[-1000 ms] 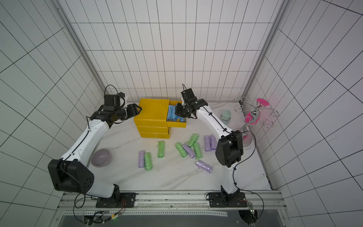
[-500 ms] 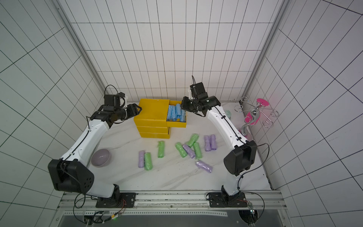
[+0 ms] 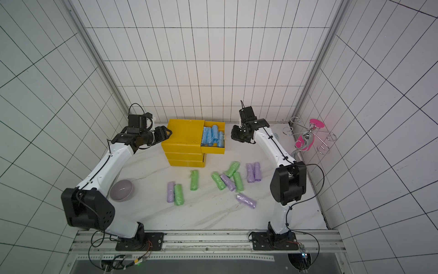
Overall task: Sort the rolls of trash bags by color and place them into the drawer
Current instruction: Close the drawer in the storage box.
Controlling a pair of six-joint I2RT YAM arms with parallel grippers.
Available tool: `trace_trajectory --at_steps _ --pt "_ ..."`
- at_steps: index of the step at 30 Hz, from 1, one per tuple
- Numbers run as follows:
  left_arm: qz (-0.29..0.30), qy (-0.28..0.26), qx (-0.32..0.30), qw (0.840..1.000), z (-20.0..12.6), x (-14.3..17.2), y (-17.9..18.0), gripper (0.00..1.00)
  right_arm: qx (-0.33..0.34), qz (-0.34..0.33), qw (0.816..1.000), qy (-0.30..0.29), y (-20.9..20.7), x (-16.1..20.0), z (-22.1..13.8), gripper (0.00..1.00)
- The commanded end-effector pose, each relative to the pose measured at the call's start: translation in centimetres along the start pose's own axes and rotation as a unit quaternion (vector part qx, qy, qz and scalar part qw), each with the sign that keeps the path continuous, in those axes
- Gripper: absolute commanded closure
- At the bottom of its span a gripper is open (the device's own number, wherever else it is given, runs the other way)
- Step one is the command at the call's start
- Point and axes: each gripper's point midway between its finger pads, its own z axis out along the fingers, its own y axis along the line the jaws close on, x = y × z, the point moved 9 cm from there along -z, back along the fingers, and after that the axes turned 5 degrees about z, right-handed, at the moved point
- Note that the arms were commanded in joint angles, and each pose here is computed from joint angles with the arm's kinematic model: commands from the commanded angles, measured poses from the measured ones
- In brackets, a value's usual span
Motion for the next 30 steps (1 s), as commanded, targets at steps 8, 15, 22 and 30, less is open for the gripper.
trace_trajectory --at_steps 8,15,22,30 --pt "0.003 0.021 -0.013 1.000 1.7 1.0 1.0 0.39 -0.024 -0.011 0.999 0.033 1.4 1.1 2.8 0.83" --pt "0.006 0.024 -0.013 1.000 1.7 1.1 1.1 0.40 -0.037 -0.021 0.998 0.042 3.6 1.3 4.2 0.83" --pt "0.006 0.031 -0.010 0.999 1.9 1.2 1.1 0.41 -0.063 -0.046 0.996 0.047 7.6 2.1 4.8 0.83" --pt "0.007 0.035 -0.004 0.999 2.1 1.2 1.0 0.42 -0.084 -0.073 0.991 0.073 11.7 3.6 6.4 0.83"
